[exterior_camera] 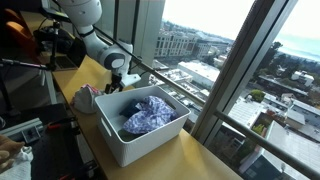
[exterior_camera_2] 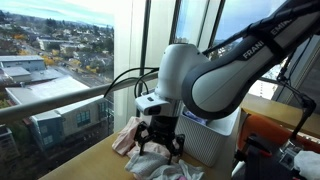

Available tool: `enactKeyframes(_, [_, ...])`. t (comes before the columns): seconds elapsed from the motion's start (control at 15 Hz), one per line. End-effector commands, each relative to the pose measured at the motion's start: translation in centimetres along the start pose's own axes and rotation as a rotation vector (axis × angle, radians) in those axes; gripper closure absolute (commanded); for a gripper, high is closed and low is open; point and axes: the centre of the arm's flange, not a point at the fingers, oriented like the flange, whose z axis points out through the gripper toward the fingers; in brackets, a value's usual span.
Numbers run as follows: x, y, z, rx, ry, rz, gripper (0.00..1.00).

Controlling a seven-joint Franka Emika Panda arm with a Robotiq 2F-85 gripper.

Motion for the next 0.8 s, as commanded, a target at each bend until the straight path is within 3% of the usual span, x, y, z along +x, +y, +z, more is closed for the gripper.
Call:
enactKeyframes(0.0, [-0.2,1.7,2.0,0.019,-0.014,0.004,0.0])
enactKeyframes(0.47, [0.1,3.0,3.4,0.032,-0.027,0.002,0.0])
enactKeyframes(0.53, [0.2,3.1,3.5,0.034,-0.027,0.001,0.2])
enactKeyframes(0.73, [0.6,3.4,3.4,0.034,-0.027,-0.008,0.41])
